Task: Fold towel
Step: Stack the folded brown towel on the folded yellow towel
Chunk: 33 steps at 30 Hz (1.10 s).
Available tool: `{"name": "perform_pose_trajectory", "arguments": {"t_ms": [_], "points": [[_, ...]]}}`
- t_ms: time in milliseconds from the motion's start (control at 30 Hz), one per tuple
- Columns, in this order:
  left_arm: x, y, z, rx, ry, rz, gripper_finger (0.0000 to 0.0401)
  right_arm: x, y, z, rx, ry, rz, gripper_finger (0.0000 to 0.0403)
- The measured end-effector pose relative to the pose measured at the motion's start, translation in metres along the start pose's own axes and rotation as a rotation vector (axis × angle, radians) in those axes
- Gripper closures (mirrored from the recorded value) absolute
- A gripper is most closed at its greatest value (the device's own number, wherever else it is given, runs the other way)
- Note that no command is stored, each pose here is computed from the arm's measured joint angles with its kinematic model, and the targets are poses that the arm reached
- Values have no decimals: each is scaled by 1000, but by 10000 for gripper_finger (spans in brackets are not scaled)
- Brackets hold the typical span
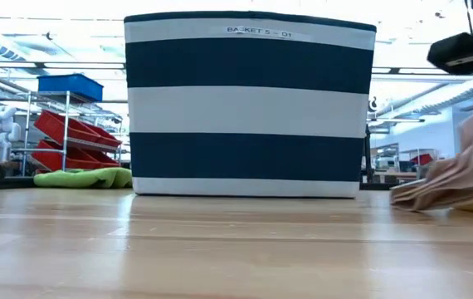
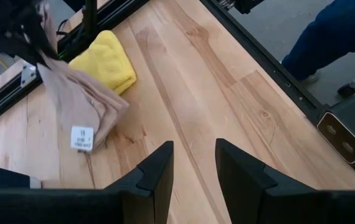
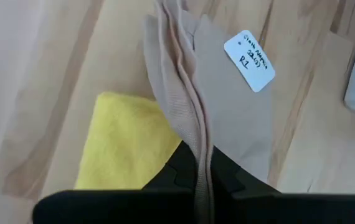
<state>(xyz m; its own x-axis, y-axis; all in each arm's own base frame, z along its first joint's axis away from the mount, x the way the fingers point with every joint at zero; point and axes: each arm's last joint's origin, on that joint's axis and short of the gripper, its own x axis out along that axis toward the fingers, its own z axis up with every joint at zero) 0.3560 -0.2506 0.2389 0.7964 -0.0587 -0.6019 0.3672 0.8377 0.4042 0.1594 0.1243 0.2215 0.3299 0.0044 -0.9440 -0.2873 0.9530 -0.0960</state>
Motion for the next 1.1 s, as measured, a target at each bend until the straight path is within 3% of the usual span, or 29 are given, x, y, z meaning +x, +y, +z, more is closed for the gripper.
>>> {"name": "perform_pose_trajectory", "arguments": {"t_ms": [267, 500, 733, 933, 1100], "points": [[0, 1, 1, -7, -9, 3, 276, -7, 11, -11, 32, -2, -10, 403], [1, 1, 1, -11, -15, 5, 276, 19, 19, -35, 97, 52, 14, 403], [3, 8, 0, -20, -9, 15, 276, 44, 29, -46, 149, -48, 92, 399], [4, 9, 0, -21, -7, 17, 276, 50, 33, -56, 198, -40, 103, 398], [4, 9, 0, -20, -7, 17, 276, 51, 36, -54, 231, -72, 134, 365]]}}
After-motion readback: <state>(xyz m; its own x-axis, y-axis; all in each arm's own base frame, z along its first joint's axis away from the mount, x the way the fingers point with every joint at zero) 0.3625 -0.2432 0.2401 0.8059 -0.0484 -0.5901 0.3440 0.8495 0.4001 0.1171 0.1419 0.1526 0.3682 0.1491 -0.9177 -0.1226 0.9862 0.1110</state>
